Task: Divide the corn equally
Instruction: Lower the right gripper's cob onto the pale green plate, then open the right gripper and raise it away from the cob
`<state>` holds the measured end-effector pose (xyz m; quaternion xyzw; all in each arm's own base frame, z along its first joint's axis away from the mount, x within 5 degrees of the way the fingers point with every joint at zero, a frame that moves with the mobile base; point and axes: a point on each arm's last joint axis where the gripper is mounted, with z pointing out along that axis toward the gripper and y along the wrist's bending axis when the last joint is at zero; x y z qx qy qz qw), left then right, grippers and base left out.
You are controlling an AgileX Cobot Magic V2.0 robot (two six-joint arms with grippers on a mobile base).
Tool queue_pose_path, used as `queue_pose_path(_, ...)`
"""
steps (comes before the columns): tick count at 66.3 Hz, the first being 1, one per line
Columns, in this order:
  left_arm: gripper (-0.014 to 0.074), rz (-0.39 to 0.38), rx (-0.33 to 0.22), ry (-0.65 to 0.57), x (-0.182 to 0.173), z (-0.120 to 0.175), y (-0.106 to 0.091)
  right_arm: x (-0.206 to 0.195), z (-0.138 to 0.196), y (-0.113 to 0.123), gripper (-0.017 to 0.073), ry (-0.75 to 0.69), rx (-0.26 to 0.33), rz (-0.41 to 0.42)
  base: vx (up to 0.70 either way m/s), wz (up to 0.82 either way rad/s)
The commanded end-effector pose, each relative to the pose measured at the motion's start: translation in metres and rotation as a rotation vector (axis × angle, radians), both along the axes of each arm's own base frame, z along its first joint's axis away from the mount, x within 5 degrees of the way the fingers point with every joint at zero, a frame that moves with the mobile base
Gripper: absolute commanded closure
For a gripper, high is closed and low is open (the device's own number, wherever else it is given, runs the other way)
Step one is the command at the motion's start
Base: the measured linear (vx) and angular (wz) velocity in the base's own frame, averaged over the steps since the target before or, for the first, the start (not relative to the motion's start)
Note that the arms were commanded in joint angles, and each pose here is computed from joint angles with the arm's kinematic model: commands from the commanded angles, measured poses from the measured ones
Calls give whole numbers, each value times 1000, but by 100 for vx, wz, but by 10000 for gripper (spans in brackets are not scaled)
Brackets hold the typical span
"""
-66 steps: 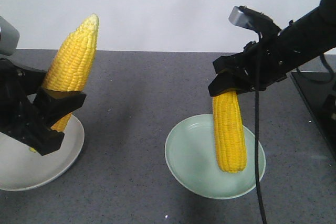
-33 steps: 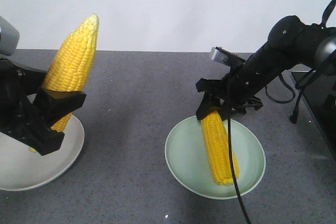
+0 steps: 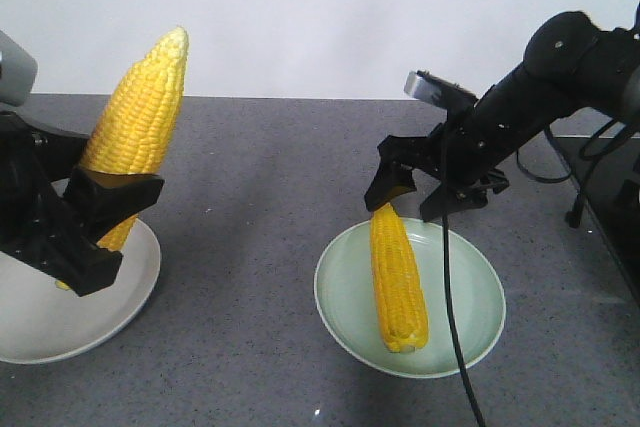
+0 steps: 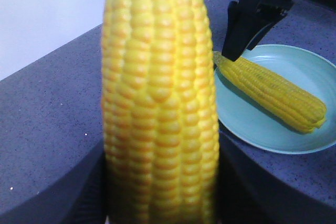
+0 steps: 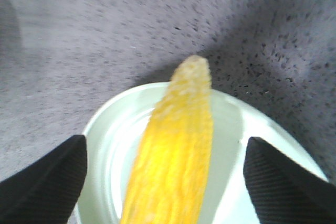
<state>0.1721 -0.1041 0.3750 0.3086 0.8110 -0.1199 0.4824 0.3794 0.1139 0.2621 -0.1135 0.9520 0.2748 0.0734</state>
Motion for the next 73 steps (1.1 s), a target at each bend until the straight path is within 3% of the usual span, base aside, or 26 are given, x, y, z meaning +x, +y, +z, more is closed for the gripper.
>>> queue_pose_path(1, 309, 11, -67, -83, 1, 16, 0, -18, 54, 2, -25, -173, -6, 22, 0, 0)
queue_pose_path(12, 309, 11, -67, -83, 1, 16, 0, -47, 76, 14, -20, -333, -157, 55, 0, 0)
queue_pose_path(18, 309, 11, -67, -83, 1, 16, 0, -65, 81, 17, -20, -426, -209, 51, 0, 0)
queue_pose_path(35, 309, 11, -67, -83, 1, 16, 0, -121, 81, 15, -20, -592, -194, 56, 0, 0)
queue_pose_path(55, 309, 11, -67, -83, 1, 16, 0, -170, 69, -11, -20, -650, -224, 48, 0, 0)
queue_pose_path(73, 309, 11, -67, -83, 1, 16, 0, -196, 63, -23, -20, -672, -216, 41, 0, 0)
